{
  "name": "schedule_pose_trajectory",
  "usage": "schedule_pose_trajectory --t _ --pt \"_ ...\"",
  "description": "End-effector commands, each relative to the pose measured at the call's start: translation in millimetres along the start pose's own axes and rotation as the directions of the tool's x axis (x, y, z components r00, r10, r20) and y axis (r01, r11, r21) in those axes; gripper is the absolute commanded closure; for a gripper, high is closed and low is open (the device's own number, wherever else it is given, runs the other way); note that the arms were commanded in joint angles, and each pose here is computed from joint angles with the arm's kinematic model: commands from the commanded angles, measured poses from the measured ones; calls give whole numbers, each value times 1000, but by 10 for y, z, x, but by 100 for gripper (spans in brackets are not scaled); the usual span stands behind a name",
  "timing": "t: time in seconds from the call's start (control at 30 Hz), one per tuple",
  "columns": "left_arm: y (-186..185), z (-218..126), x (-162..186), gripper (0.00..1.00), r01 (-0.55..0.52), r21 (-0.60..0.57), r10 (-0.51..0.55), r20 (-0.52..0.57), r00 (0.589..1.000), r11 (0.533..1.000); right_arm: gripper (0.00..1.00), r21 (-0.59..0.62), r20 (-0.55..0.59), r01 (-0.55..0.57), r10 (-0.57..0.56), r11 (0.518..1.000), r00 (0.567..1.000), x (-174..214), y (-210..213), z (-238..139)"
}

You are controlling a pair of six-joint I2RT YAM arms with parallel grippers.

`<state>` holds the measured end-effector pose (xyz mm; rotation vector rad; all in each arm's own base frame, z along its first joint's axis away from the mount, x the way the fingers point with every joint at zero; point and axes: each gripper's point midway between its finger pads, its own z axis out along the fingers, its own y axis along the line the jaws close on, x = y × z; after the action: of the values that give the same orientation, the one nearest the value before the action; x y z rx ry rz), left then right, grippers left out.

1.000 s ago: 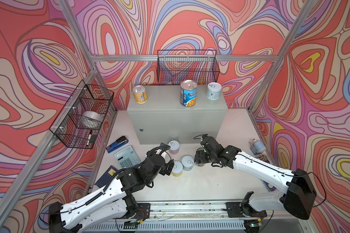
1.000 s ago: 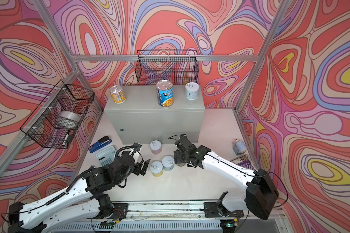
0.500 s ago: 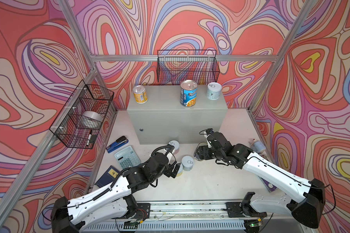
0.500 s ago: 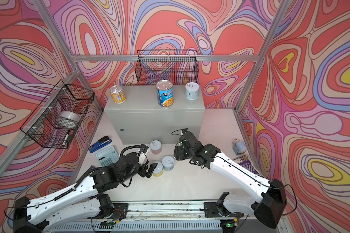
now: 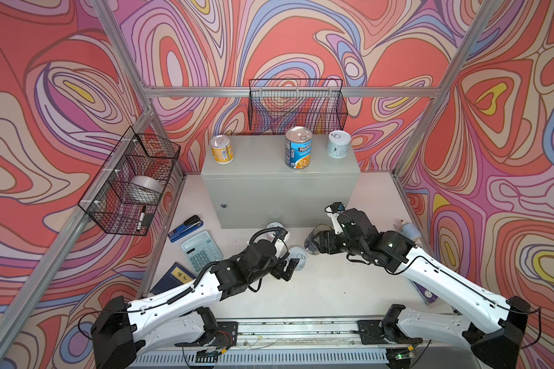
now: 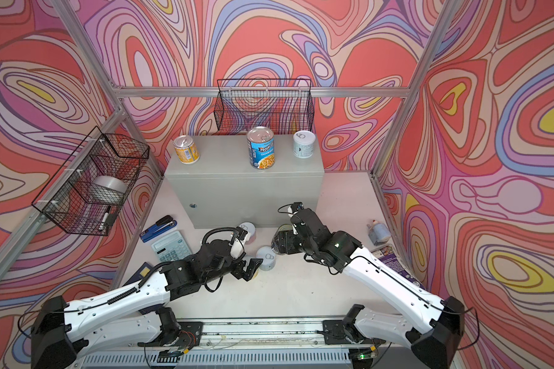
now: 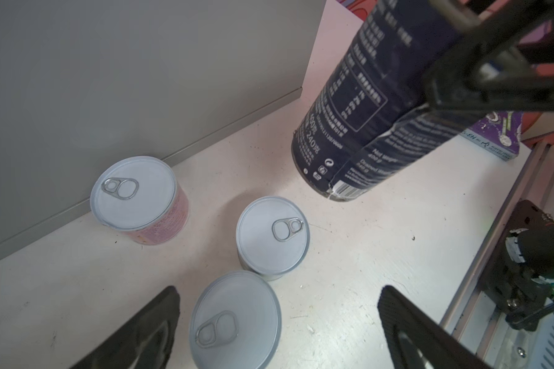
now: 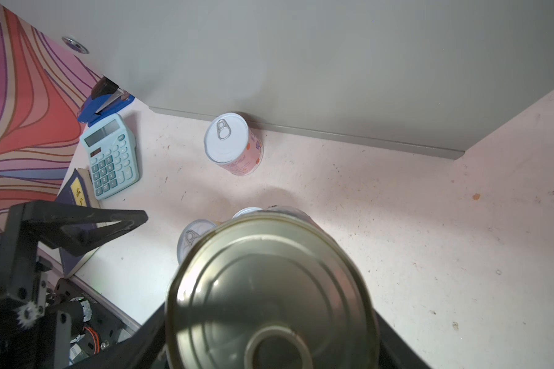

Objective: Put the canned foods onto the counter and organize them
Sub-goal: 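Bring the tomato can to the left gripper and close the left gripper on it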

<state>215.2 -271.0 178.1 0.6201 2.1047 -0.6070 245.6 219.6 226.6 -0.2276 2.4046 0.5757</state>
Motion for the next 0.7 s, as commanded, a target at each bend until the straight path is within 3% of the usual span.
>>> schedule_pose_trajectory --t 0.0,0.37,0.67 --pt "-171 32 -179 0 31 88 -37 72 997 996 55 -113 130 -17 31 993 991 -357 246 -246" --pt "-472 210 -278 0 -59 213 48 59 997 975 55 -224 104 -54 78 973 991 -278 396 -253" --pt "-537 286 -489 1 -186 195 170 98 981 963 55 -238 92 -57 81 970 992 -246 409 -250"
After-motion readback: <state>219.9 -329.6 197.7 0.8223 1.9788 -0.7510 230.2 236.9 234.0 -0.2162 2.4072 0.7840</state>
